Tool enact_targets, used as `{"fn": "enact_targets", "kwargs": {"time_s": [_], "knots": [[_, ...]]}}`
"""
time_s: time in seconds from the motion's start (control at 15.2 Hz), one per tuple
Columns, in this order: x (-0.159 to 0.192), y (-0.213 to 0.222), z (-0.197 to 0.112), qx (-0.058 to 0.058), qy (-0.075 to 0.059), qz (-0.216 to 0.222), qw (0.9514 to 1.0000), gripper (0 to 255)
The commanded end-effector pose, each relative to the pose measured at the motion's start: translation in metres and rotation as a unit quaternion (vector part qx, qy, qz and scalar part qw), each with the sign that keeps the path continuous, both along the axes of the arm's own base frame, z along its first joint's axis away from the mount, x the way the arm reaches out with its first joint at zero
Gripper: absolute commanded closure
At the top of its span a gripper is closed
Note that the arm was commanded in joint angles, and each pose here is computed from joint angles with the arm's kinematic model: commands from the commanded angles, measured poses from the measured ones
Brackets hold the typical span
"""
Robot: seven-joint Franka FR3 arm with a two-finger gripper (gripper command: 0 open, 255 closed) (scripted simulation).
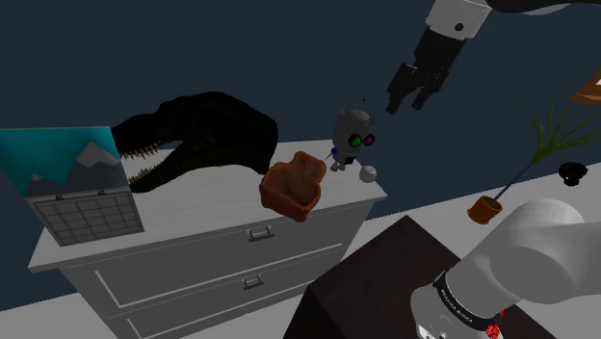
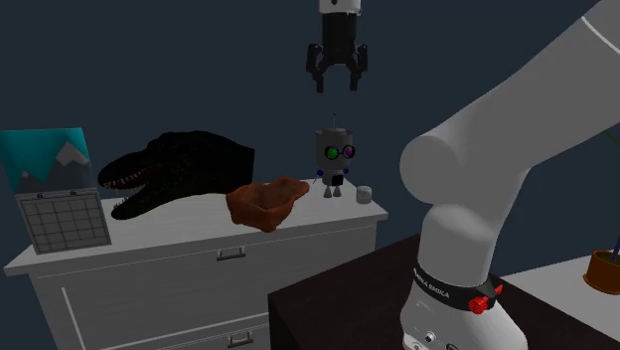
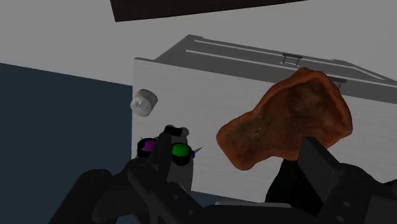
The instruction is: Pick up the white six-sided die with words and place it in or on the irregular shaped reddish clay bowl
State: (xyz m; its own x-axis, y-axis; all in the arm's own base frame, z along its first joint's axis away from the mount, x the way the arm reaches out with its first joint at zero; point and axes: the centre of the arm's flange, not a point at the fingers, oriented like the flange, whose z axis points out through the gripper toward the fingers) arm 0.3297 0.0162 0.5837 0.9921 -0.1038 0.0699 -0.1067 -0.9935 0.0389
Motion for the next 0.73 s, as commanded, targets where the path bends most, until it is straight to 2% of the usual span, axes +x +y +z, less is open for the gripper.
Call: {"fn": "enact_targets", "kwargs": {"time_s": [0.0, 0.66], "knots": [[0.0, 0.0, 0.0, 0.0, 0.0, 0.0, 1.0, 0], [0.043, -0.075, -0.103, 0.008, 0.011, -0.011, 0.9998, 0]]}}
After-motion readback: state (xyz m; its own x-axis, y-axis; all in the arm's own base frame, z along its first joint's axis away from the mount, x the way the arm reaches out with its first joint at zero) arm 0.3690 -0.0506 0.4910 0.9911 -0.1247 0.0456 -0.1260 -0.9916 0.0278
